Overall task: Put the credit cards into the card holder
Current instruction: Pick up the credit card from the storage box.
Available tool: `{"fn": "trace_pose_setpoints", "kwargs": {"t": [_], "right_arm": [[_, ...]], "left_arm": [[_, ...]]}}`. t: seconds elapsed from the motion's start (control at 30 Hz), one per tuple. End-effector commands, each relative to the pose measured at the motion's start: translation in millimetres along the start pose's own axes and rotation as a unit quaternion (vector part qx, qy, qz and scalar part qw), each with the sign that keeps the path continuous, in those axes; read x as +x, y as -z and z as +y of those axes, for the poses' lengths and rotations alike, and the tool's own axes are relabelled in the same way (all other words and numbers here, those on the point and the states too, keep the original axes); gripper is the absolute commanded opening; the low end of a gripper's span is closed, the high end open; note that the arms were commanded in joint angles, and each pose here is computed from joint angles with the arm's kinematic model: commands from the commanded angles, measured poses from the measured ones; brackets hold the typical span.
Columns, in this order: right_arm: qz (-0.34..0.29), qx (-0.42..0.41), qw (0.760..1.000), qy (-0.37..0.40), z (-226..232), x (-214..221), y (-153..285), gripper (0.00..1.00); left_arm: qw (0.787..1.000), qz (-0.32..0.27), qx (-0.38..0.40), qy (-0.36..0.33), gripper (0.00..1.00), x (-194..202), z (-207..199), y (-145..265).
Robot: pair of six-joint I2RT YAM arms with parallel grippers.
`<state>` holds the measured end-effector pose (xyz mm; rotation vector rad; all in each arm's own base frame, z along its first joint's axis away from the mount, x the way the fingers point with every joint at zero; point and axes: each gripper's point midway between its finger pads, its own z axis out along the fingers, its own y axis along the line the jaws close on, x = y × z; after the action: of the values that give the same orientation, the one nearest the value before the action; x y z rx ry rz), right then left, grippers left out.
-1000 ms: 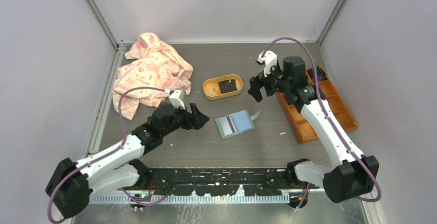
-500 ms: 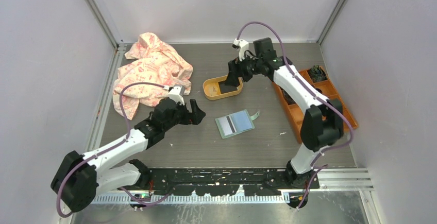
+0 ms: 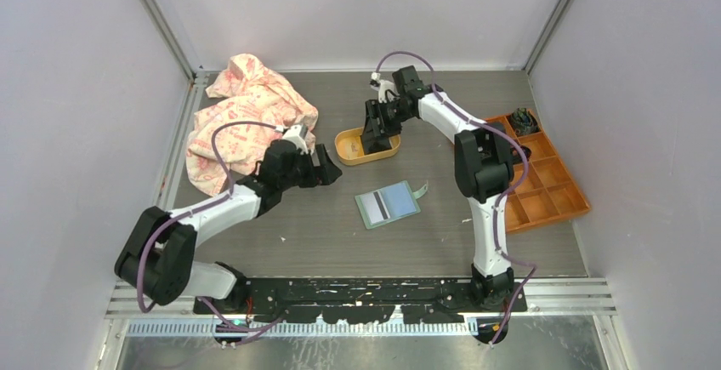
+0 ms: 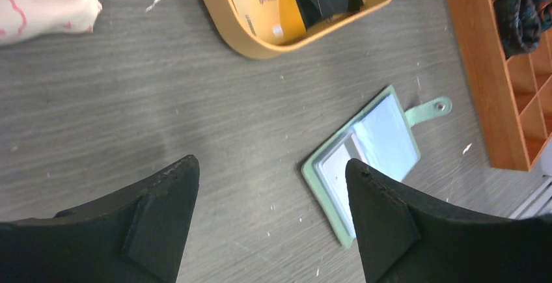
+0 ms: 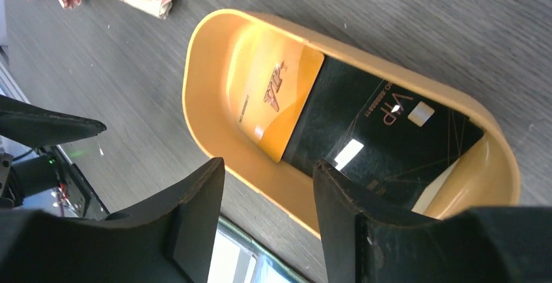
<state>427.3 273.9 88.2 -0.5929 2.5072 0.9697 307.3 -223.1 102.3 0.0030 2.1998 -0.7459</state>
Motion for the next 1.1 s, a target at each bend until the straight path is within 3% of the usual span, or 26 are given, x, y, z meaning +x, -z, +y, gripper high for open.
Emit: {"fn": "trace_pose_setpoints", "kwargs": {"t": [0.0, 0.2, 0.53, 0.77, 1.07], "right_arm": [[-0.026, -0.007, 1.0, -0.004, 12.3, -30.2, -2.0, 0.56], [-0.015, 0.008, 1.0, -0.008, 6.6, -29.3, -23.8, 0.54], [0.006, 0.027, 0.999, -0.033, -8.2, -17.6, -44.7, 0.5], [0.014, 0.01, 0.998, -0.055, -5.1, -13.6, -52.3, 0.48], [0.018, -0.061, 0.992, -0.108, 17.0, -12.3, -60.1, 0.44]], "left_arm": [[0.998, -0.029, 0.04, 0.027, 0.82, -39.3, -12.0, -13.7], [0.996, -0.012, 0.05, 0.076, 0.77, -58.3, 2.3, -42.6], [0.997, 0.017, 0.026, 0.073, 0.7, -68.9, 14.7, -92.5], [0.995, 0.047, 0.028, 0.082, 0.5, -57.8, 21.0, -117.3], [0.993, 0.064, 0.034, 0.097, 0.31, -51.3, 18.4, -117.6]]}}
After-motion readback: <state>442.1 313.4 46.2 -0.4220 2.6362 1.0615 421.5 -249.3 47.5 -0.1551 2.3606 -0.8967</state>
